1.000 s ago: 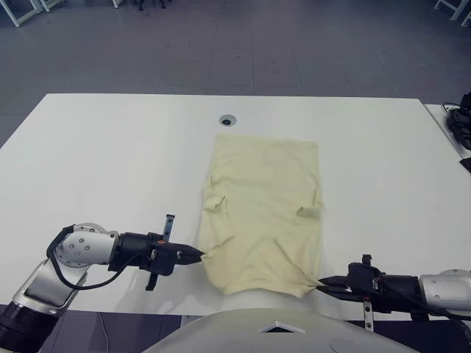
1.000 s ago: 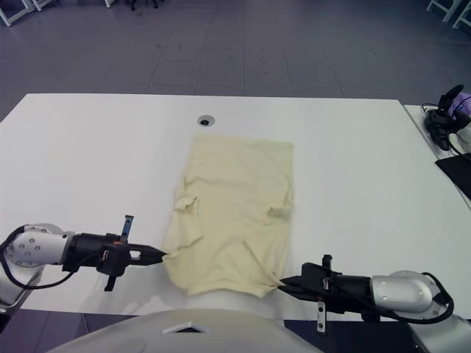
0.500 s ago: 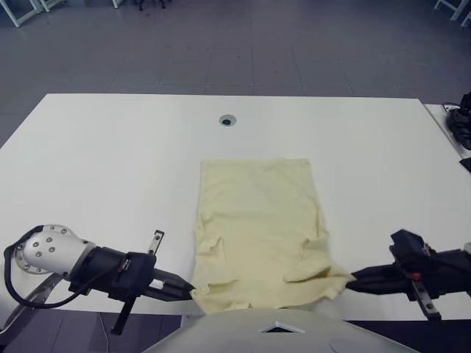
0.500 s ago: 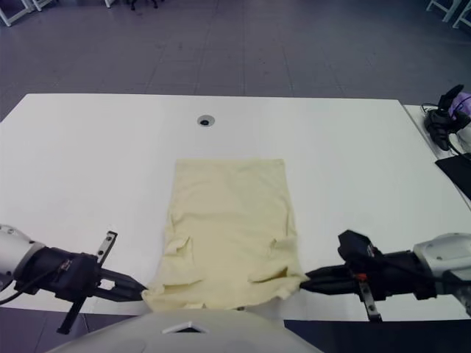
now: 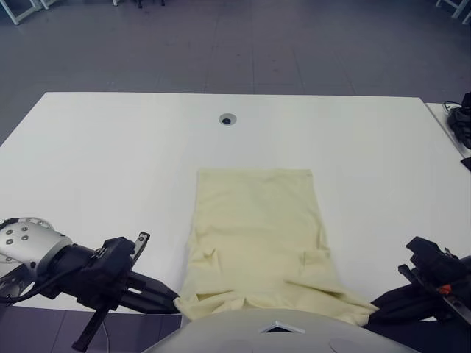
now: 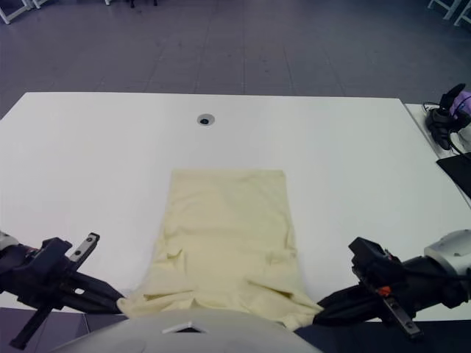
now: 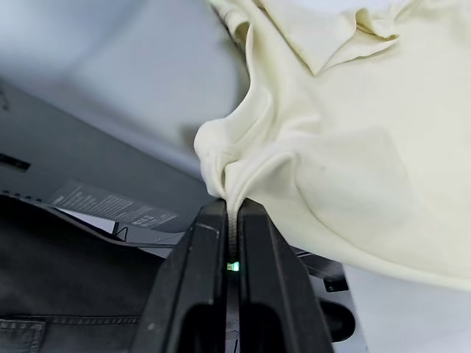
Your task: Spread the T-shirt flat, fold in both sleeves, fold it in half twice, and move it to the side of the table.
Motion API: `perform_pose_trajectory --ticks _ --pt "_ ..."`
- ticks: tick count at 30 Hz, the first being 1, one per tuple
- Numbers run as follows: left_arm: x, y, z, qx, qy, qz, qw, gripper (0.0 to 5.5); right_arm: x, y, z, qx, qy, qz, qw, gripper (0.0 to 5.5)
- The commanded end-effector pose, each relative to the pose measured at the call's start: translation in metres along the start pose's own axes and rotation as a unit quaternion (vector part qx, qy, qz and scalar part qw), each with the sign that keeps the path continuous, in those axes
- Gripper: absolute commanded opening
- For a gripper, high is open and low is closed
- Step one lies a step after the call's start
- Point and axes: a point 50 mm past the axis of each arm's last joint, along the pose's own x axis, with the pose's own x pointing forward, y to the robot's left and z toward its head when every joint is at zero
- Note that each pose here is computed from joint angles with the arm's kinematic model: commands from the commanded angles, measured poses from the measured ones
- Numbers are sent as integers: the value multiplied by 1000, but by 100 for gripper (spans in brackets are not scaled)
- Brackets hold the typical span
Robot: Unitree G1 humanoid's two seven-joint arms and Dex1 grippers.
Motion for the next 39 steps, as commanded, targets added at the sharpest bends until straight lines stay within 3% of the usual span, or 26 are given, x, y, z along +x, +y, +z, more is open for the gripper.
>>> perform_pose_trajectory --ticks 1,4,8,17,23,31,39 --pt "4 -14 1 -26 1 -37 999 0 -2 4 2 -4 28 -3 1000 0" --pt "4 -12 2 -23 -9 -22 999 0 -5 2 5 -14 30 -6 999 0" --pt "-7 16 3 12 -11 30 999 0 -14 -16 19 -58 26 -29 998 0" --pt "-14 127 -7 32 -37 118 992 0 -18 -131 52 -121 -2 -139 983 0" --pt "-17 164 -30 -9 -33 160 987 0 -24 -178 67 -128 -33 -211 968 0" --pt "-34 183 -33 -19 -62 210 976 0 -34 -199 75 -123 -108 -254 953 0" --pt "-44 173 -28 -27 -89 208 974 0 -25 -183 108 -162 -177 -192 952 0"
